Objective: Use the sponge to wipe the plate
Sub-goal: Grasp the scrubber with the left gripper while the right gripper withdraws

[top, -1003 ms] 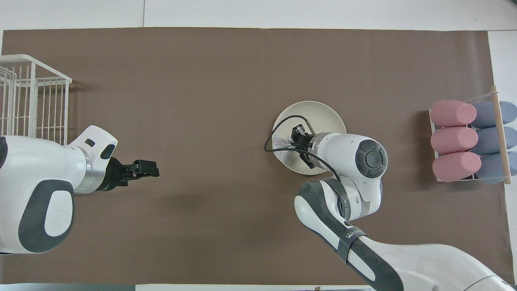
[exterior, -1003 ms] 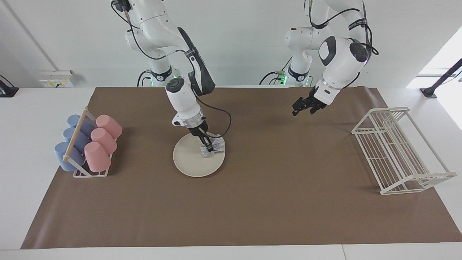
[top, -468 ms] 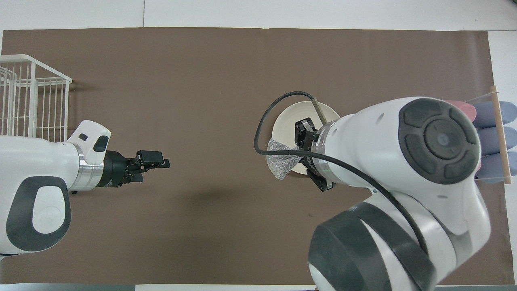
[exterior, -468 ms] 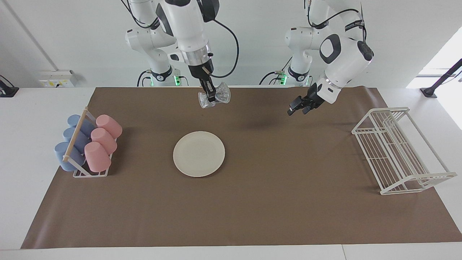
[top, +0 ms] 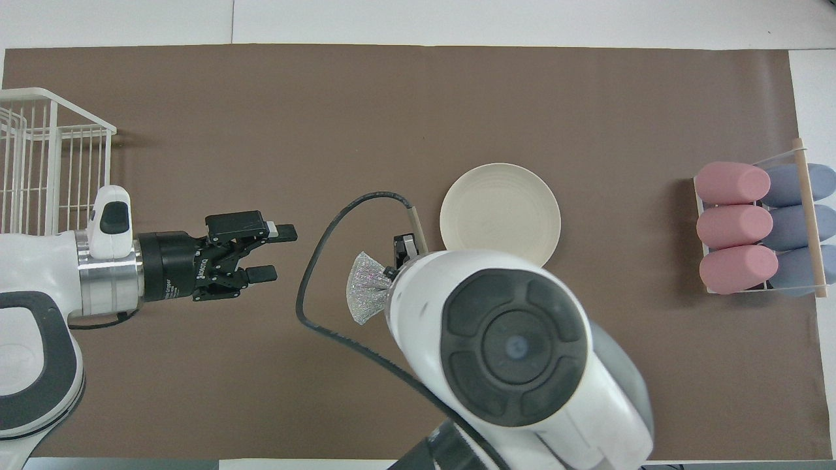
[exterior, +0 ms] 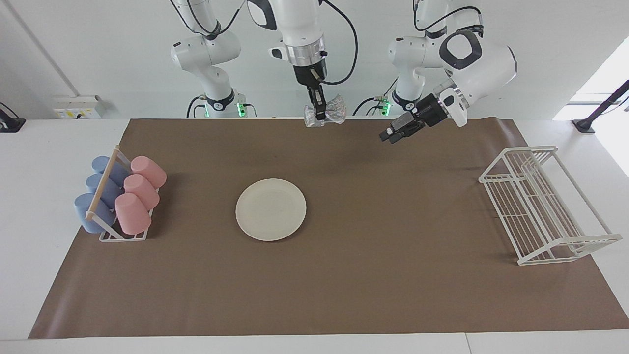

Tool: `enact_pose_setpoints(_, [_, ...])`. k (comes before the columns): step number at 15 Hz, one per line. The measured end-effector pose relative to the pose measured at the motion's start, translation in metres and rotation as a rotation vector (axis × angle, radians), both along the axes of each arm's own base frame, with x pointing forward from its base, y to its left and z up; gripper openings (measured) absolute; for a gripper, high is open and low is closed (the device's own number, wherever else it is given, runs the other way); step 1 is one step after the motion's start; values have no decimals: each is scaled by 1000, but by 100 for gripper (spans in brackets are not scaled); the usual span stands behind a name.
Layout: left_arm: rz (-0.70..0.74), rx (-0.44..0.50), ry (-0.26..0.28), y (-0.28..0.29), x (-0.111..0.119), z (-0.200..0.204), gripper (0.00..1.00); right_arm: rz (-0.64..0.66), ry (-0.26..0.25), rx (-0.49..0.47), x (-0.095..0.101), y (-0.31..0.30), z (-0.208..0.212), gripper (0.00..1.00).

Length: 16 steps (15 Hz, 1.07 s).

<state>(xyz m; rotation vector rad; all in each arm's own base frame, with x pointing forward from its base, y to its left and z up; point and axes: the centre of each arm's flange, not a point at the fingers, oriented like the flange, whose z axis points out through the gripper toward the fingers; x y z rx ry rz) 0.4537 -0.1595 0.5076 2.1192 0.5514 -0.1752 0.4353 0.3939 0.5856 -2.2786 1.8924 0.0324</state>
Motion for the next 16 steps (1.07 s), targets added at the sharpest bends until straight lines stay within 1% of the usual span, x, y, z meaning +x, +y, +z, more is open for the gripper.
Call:
enact_pose_setpoints(2, [-48, -101, -3, -9, -7, 13, 100, 6, -11, -30, -10, 17, -9, 9])
enact_pose_setpoints(3, [-64, -142, -14, -12, -10, 18, 100, 8, -13, -35, -10, 18, -11, 9])
enact_pose_setpoints(4, [-84, -169, -32, -14, -11, 20, 100, 5, -14, -38, -9, 17, -11, 9])
enact_pose_setpoints(6, [-133, -191, -63, -20, -16, 16, 100, -1, -16, -38, -6, 14, -10, 9])
enact_pose_setpoints(8, [-162, -228, -96, -25, -20, 3, 100, -2, -17, -38, -6, 14, -10, 9])
enact_pose_setpoints(10, [-158, -269, -92, -28, -22, -15, 100, -2, -17, -39, -6, 14, -10, 9])
enact_pose_setpoints(13, [-136, -324, -72, -35, -20, -25, 100, -2, -17, -39, -5, 14, -10, 9])
enact_pose_setpoints(14, [-143, -329, -66, -41, -22, -26, 93, -2, -18, -39, -5, 14, -10, 9])
enact_pose_setpoints(16, [-163, -334, -56, -53, -27, -29, 68, -2, -18, -40, -5, 13, -10, 9])
